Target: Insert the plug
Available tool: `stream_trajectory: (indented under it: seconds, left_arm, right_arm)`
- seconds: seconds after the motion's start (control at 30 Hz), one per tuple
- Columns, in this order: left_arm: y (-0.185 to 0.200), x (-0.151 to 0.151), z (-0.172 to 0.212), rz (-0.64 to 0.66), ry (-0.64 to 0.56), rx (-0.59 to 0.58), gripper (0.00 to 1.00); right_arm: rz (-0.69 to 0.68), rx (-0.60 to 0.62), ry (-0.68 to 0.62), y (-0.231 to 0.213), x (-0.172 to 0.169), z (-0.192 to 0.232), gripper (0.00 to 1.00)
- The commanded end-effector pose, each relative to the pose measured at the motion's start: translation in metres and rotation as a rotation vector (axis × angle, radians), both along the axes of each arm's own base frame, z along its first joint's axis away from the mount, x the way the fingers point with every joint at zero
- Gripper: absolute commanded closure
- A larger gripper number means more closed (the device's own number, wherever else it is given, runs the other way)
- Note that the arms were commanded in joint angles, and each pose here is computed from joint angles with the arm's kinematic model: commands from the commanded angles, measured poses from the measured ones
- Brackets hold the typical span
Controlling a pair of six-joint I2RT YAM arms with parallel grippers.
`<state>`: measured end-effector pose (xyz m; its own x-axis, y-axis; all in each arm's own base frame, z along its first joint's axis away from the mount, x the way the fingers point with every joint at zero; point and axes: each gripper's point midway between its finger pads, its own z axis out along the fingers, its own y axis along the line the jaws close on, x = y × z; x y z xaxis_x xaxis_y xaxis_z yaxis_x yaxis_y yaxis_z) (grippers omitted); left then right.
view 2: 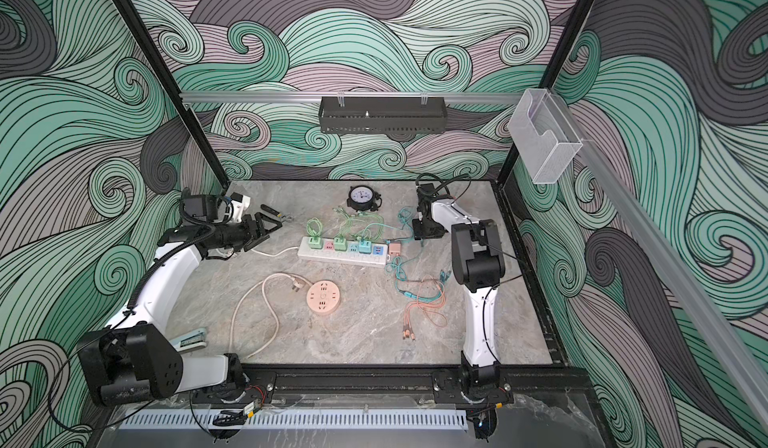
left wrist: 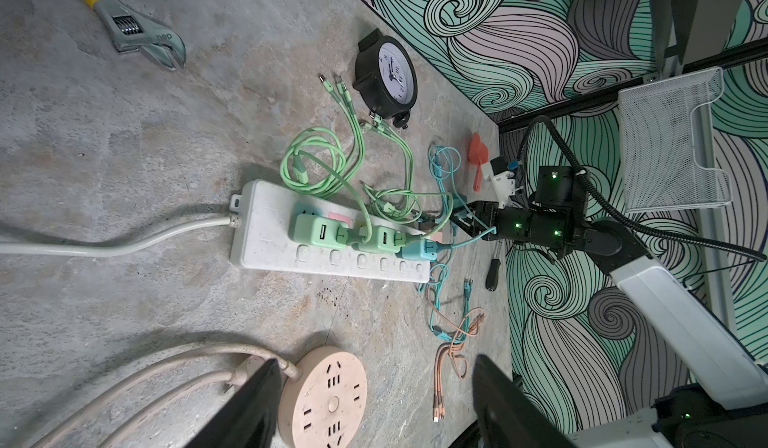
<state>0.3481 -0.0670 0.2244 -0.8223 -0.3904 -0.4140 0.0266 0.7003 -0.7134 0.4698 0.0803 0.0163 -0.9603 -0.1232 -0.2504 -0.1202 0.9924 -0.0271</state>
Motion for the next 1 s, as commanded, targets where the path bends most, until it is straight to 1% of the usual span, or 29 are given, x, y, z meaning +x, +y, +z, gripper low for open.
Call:
stream_trajectory:
  seconds: [0.0, 0.07, 0.2, 0.37, 0.57, 0.8, 0.97]
  left_arm:
    - [-0.002, -0.005, 0.014, -0.011, -0.035, -0.013, 0.25]
    - [-0.003, -0.006, 0.014, -0.016, -0.036, -0.018, 0.25]
    - [-0.004, -0.008, 0.014, -0.022, -0.033, -0.021, 0.25]
    - [-0.007, -0.012, 0.018, -0.039, -0.043, -0.039, 0.25]
    - [-0.027, -0.021, 0.035, -0.149, -0.081, -0.148, 0.25]
    - [-0.046, -0.033, 0.061, -0.259, -0.141, -0.257, 0.25]
    - [-0.068, -0.043, 0.078, -0.345, -0.184, -0.294, 0.25]
  right_arm:
    - [-0.015, 0.006, 0.02, -0.003, -0.001, -0.001, 0.54]
    - [0.001, 0.002, 0.012, -0.003, -0.001, 0.002, 0.61]
    - [0.024, -0.011, -0.026, -0.005, -0.001, 0.012, 0.67]
    - [0.046, -0.001, -0.108, -0.005, -0.003, 0.043, 0.7]
    - [0.15, 0.039, -0.25, 0.013, -0.019, 0.102, 0.72]
    - [0.379, 0.108, -0.425, 0.063, -0.051, 0.181, 0.72]
    - [0.627, 0.235, -0.512, 0.122, -0.096, 0.225, 0.72]
